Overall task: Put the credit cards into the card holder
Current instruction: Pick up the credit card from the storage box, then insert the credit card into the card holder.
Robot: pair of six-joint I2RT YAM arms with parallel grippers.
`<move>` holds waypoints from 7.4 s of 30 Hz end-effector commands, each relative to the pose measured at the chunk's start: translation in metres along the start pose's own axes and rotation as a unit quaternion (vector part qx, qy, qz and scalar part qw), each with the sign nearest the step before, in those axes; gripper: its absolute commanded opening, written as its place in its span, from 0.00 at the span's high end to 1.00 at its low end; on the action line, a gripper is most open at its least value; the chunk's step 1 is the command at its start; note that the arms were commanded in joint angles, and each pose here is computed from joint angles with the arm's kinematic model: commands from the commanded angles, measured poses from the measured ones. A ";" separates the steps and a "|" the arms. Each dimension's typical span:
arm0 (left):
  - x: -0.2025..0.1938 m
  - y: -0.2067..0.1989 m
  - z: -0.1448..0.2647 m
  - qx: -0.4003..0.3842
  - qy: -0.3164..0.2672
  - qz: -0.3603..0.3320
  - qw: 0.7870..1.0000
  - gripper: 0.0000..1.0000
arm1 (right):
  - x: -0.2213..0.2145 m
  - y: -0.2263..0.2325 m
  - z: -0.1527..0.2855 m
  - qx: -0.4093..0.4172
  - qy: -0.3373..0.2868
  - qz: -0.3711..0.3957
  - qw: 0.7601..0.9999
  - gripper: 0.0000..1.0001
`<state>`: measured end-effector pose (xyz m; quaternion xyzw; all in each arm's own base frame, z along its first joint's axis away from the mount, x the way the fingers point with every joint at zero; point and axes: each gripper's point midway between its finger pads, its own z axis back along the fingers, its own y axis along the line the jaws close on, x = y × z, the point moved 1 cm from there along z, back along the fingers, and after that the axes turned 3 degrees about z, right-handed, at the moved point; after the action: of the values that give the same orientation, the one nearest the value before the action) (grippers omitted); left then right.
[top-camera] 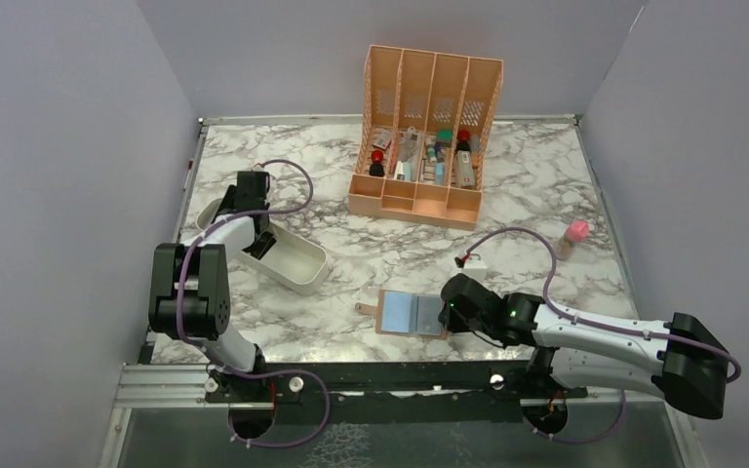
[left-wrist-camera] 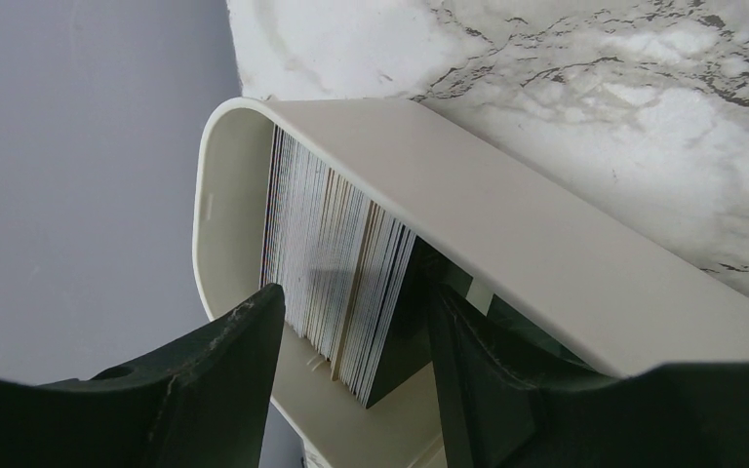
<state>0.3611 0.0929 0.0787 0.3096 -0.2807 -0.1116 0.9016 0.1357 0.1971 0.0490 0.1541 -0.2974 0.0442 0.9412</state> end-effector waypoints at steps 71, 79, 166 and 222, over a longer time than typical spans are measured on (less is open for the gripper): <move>0.080 -0.173 0.296 -0.657 -0.089 0.363 0.655 1.00 | 0.019 0.010 0.019 0.006 -0.021 -0.069 0.997 0.74; 0.051 -0.237 0.325 -0.674 -0.065 0.359 0.642 1.00 | 0.020 -0.008 0.012 -0.080 -0.020 -0.121 0.989 0.74; -0.033 -0.364 0.287 -0.609 0.105 0.367 0.695 1.00 | 0.016 -0.033 -0.006 -0.128 -0.003 -0.059 0.990 0.65; 0.000 -0.377 0.312 -0.620 0.044 0.302 0.723 0.69 | -0.014 -0.021 -0.024 0.030 0.052 -0.098 0.993 0.67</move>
<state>0.1650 -0.3533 0.0388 -0.4194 -0.1648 0.0410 0.8918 0.1505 0.1906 0.0288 0.2205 -0.2462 -0.0448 0.9427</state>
